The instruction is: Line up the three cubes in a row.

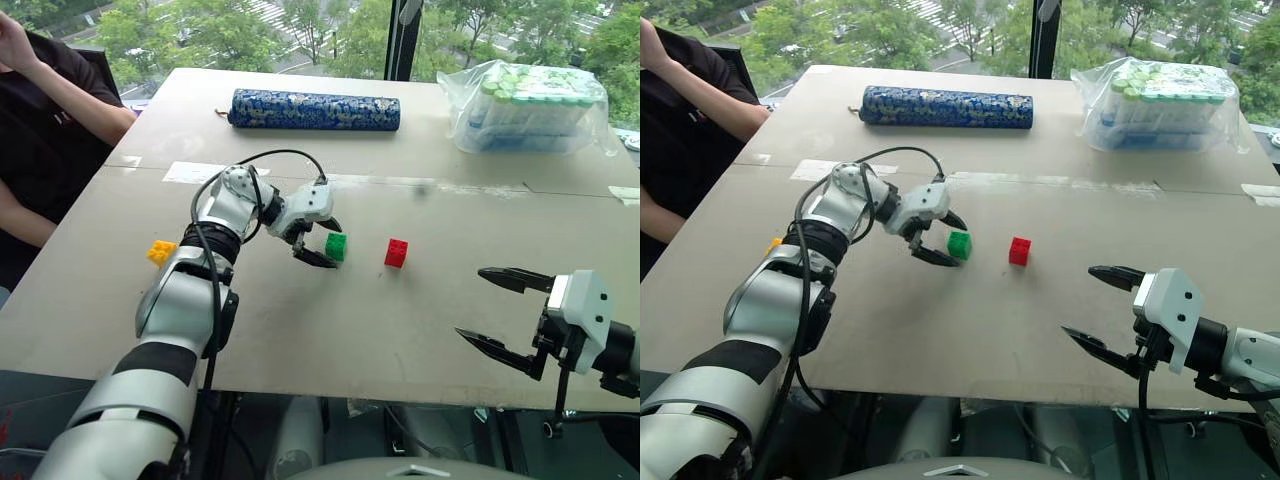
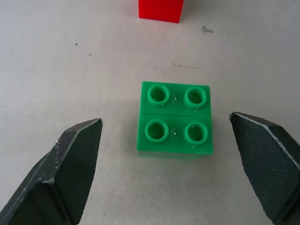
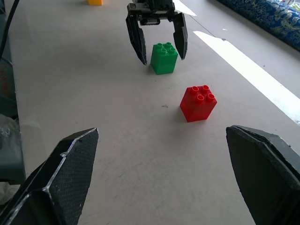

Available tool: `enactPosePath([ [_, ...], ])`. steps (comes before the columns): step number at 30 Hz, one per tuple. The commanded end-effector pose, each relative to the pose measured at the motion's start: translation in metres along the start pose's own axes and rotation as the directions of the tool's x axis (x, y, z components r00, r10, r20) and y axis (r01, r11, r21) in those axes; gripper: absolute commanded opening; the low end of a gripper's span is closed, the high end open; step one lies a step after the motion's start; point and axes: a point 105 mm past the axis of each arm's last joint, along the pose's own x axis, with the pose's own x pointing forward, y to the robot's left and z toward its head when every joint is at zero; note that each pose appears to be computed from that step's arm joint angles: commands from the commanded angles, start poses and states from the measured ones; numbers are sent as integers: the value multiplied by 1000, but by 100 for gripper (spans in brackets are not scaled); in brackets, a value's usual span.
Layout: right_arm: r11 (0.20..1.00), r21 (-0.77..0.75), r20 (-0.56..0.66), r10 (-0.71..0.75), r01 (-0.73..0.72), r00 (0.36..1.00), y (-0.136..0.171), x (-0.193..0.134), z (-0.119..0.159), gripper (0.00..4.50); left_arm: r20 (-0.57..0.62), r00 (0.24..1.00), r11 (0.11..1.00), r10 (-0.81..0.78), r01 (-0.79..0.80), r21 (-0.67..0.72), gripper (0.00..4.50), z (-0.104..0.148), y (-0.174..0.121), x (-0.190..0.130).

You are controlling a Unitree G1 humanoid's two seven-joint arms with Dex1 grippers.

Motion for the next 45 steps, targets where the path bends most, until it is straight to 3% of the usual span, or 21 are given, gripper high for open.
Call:
enactPosePath([
  [1,999,-45,52,32,-30,998,3,4,14,450,89,992,995,90,-85,-54,447,6,-7,-38],
  [4,997,-43,82,74,-71,994,2,10,16,450,191,959,963,208,-166,-212,447,10,-33,-78],
  [7,993,-46,109,113,-108,988,-2,18,17,450,169,887,861,430,-347,-372,447,0,-53,-117],
  [9,990,-48,132,138,-133,982,-5,24,19,450,70,787,726,613,-527,-441,447,-19,-60,-143],
  [11,985,-55,154,167,-161,974,-6,30,21,450,-75,654,534,753,-673,-511,447,-43,-71,-168],
  [14,976,-74,178,216,-206,960,-6,37,25,450,-247,545,323,801,-740,-590,447,-73,-93,-186],
  [20,961,-93,218,277,-262,936,-3,41,33,450,-412,447,125,794,-783,-609,447,-100,-108,-191],
  [29,960,-104,224,277,-260,934,2,41,38,450,-471,423,87,774,-808,-583,447,-127,-90,-178],
  [32,964,-102,223,261,-244,939,3,40,40,450,-462,440,106,770,-802,-588,373,-137,-85,-175],
  [36,968,-98,218,246,-229,944,5,38,40,450,-433,469,163,769,-800,-578,182,-142,-81,-172],
  [37,969,-97,215,241,-225,946,5,37,40,450,-413,475,188,777,-802,-568,132,-141,-79,-172],
  [39,972,-92,211,233,-218,949,6,36,39,450,-345,498,247,796,-787,-566,128,-133,-75,-170],
  [42,975,-87,209,221,-207,953,7,34,40,450,-151,613,448,776,-704,-551,128,-101,-67,-159],
  [45,976,-79,207,216,-203,954,8,34,39,450,-6,777,689,630,-562,-458,128,-74,-65,-138],
])
